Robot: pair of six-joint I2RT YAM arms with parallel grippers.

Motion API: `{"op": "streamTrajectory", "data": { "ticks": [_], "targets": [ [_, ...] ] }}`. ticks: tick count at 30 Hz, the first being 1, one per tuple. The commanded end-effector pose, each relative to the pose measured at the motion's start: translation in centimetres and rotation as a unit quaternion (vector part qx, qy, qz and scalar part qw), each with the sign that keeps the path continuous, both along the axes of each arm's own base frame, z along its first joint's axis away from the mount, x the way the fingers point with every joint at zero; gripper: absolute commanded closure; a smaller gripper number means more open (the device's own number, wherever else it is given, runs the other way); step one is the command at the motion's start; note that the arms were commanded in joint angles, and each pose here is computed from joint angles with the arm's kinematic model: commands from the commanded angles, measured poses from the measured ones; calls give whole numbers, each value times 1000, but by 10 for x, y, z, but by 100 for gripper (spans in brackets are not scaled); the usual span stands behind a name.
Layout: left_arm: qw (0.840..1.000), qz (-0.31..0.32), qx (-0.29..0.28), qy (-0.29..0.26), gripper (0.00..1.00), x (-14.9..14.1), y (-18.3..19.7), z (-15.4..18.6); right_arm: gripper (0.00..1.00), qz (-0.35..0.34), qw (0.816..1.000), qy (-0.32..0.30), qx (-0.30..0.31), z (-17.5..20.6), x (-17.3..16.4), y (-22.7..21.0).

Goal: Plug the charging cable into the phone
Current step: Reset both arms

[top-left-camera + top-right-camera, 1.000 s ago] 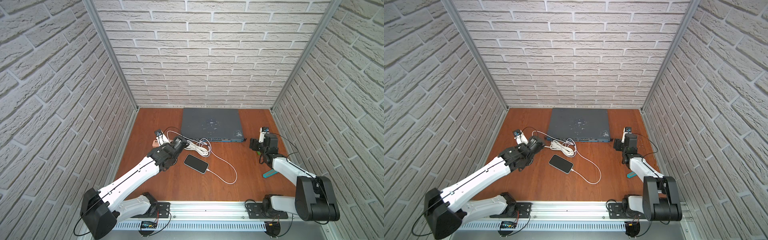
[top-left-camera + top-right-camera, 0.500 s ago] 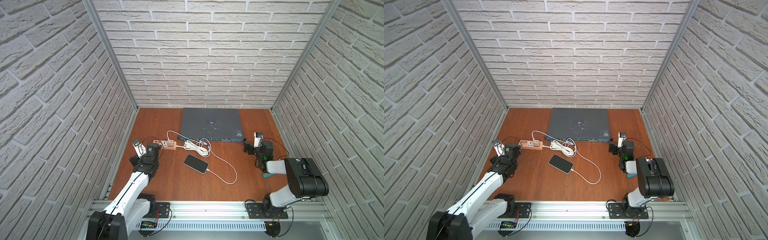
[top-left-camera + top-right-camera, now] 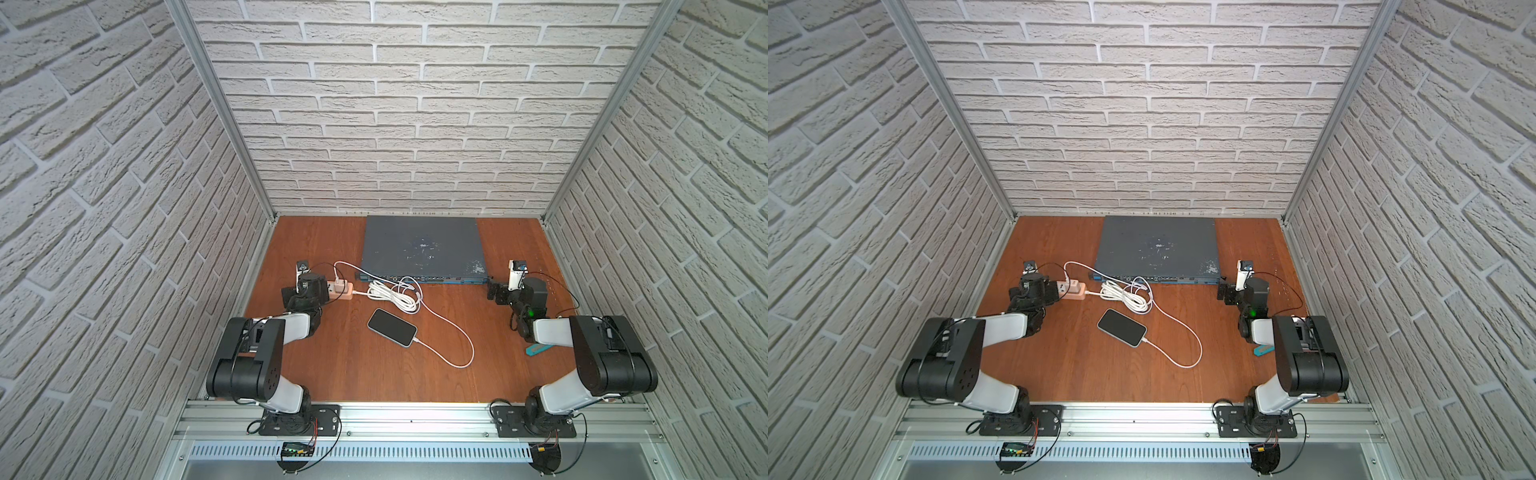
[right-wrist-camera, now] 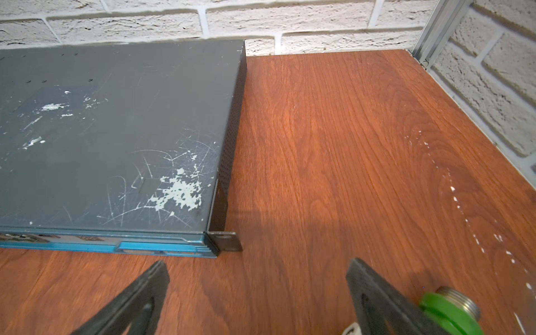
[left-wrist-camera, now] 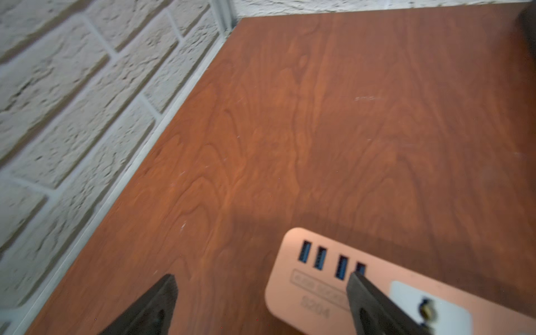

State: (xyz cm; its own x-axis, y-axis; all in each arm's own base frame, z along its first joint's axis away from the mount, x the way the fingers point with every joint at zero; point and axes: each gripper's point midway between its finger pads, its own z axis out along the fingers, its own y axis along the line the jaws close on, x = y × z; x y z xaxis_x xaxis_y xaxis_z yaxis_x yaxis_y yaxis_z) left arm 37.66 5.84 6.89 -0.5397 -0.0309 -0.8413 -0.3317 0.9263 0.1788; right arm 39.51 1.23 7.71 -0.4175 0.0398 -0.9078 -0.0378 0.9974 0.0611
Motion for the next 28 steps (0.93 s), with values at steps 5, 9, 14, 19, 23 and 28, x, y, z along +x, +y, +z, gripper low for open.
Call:
{"op": "streamTrajectory", "data": {
  "ticks": [5,9,14,19,23,28],
  "targets": [
    [988,-82,-22,-128,3,7,-17,29,1,1,1000,-25,-4,15,5,0],
    [989,-83,-61,-111,2,16,-10,20,1,1,1000,-25,-4,15,6,0],
    [989,-77,-63,-110,2,16,-6,20,1,1,1000,-25,-4,15,6,0],
    [989,-80,-57,-107,1,16,-8,20,1,1,1000,-25,-4,15,5,0],
    [989,-82,-60,-107,2,17,-8,20,1,1,1000,-25,-4,15,5,0],
    [989,-85,-64,-106,2,17,-8,20,1,1,1000,-25,-4,15,6,0]
  ]
}}
